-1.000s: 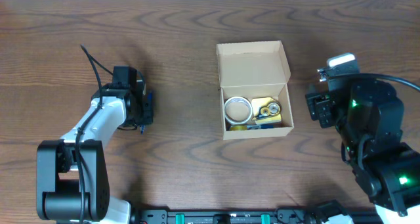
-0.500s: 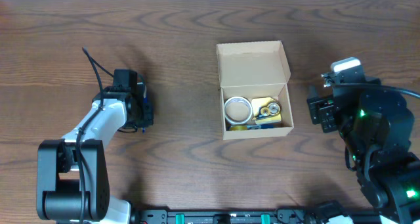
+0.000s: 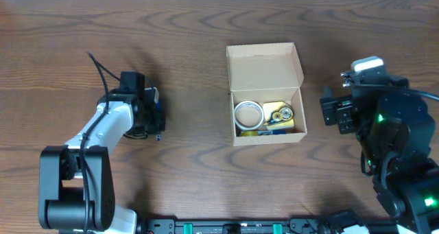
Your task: Pack container
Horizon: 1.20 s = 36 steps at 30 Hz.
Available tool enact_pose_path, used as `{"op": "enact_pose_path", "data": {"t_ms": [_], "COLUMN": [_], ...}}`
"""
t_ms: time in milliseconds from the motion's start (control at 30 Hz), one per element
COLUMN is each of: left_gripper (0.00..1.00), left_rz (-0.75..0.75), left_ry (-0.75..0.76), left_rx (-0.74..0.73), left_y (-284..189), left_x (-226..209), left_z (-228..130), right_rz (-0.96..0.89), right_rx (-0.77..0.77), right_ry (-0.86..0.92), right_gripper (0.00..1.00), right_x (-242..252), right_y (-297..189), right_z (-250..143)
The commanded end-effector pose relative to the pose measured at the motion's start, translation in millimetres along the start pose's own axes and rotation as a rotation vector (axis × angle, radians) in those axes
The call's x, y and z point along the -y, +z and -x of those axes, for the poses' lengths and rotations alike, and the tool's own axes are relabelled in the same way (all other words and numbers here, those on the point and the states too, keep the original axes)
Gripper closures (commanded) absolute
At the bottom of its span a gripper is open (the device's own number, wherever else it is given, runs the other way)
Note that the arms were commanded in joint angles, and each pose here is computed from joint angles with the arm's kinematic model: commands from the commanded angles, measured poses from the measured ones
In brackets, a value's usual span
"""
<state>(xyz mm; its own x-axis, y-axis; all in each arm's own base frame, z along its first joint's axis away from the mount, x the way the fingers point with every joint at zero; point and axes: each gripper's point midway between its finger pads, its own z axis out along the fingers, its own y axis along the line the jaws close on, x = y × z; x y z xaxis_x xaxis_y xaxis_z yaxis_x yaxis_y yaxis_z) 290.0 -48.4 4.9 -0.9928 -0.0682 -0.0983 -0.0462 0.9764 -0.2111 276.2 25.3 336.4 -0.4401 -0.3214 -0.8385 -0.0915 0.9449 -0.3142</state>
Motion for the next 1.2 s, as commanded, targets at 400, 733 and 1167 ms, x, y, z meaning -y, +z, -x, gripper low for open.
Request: {"op": "enact_pose_path", "data": {"t_ms": [400,733,1167], "left_gripper": [0.88,0.84,0.84], "left_rz": [-0.003,-0.087,-0.112], "left_ry": [0.297,0.656,0.810], "left_rx": [0.127,0.226,0.185], "left_y": [-101,-147,-124], "left_x": [102,208,251], "left_z": [63,50,26], "right_rz": [-0.242,-0.075,-0.031], "right_rx": [-0.156,-0.300,-0.301], "right_ry": [0.072,0.171,0.188], "right_gripper": [0.01,0.01,0.01], "right_x": [61,53,45], "right_y": [36,93,101], "right_z": [-28,-64,-64]}}
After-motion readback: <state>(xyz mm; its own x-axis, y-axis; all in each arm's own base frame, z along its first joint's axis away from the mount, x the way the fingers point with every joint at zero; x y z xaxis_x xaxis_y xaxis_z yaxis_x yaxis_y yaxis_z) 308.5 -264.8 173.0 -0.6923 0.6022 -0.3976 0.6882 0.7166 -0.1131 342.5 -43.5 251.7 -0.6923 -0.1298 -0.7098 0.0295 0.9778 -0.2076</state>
